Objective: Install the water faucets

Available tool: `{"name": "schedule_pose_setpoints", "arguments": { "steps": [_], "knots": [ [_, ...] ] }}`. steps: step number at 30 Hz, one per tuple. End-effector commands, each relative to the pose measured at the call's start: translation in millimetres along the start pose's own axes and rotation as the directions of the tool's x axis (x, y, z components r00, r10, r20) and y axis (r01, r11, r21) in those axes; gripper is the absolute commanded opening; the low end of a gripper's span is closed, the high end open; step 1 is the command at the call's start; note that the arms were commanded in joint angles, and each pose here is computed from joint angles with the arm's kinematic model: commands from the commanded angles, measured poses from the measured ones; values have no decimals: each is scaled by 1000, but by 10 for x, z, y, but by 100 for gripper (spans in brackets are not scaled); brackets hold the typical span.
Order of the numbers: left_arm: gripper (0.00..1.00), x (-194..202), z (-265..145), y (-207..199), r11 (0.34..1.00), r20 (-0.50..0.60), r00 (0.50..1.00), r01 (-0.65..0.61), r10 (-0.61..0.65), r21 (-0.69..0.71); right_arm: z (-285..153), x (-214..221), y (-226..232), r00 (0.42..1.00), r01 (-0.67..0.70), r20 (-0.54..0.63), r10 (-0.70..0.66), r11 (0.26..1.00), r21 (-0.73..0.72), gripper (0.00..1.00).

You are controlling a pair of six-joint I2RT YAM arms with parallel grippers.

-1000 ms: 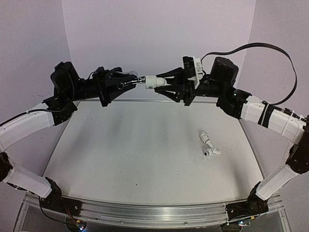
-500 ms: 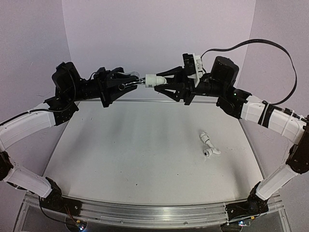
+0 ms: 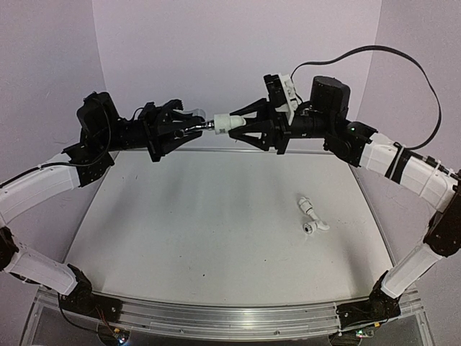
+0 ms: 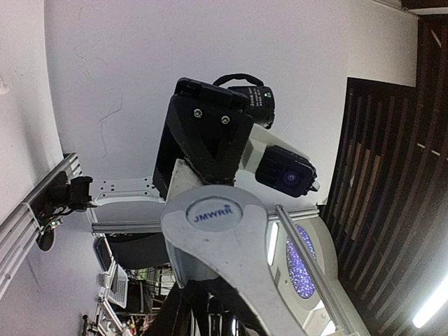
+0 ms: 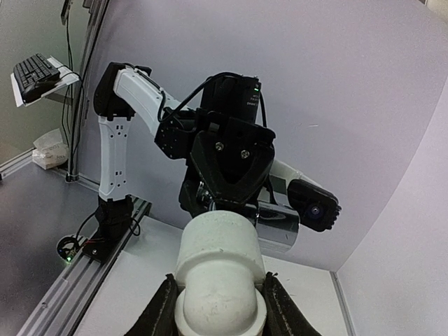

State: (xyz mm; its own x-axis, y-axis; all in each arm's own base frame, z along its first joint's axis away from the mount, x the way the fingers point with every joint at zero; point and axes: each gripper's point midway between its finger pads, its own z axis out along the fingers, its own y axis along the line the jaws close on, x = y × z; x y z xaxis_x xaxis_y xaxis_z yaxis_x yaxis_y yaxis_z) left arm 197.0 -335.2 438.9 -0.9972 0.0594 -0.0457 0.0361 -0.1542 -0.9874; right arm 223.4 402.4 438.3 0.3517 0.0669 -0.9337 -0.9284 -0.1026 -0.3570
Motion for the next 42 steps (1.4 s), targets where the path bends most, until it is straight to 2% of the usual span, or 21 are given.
{"name": "schedule_pose_setpoints", "arguments": {
  "steps": [1, 8, 12, 20, 30, 36, 38, 42],
  "knots": [
    [0, 64, 91, 98, 997, -47, 998, -47, 44, -59, 146, -182, 70, 998, -41, 41, 43, 998, -49, 0],
    [0, 4, 103, 131, 988, -22, 992, -126, 125, -89, 227, -160, 92, 994, -98, 40, 100, 993, -59, 0],
    [0, -31, 134, 44, 975, -8, 979, -206, 206, -78, 289, -181, 112, 985, -146, 85, 153, 986, -75, 0],
    [0, 9, 151, 165, 950, -52, 954, -300, 297, -90, 346, -200, 139, 961, -251, 91, 263, 961, -117, 0],
    [0, -17, 142, 343, 889, -92, 901, -434, 425, -148, 419, -169, 194, 901, -418, 54, 431, 895, -158, 0],
    [0, -94, 128, 437, 802, -96, 829, -558, 551, -214, 514, -140, 257, 856, -500, 49, 515, 848, -177, 0],
    [0, -108, 122, 452, 755, -109, 785, -617, 610, -222, 525, -141, 277, 841, -523, 49, 539, 832, -185, 0],
    [0, -115, 110, 386, 624, -134, 656, -751, 743, -218, 521, -146, 290, 817, -558, 44, 575, 807, -194, 0]
  ]
}}
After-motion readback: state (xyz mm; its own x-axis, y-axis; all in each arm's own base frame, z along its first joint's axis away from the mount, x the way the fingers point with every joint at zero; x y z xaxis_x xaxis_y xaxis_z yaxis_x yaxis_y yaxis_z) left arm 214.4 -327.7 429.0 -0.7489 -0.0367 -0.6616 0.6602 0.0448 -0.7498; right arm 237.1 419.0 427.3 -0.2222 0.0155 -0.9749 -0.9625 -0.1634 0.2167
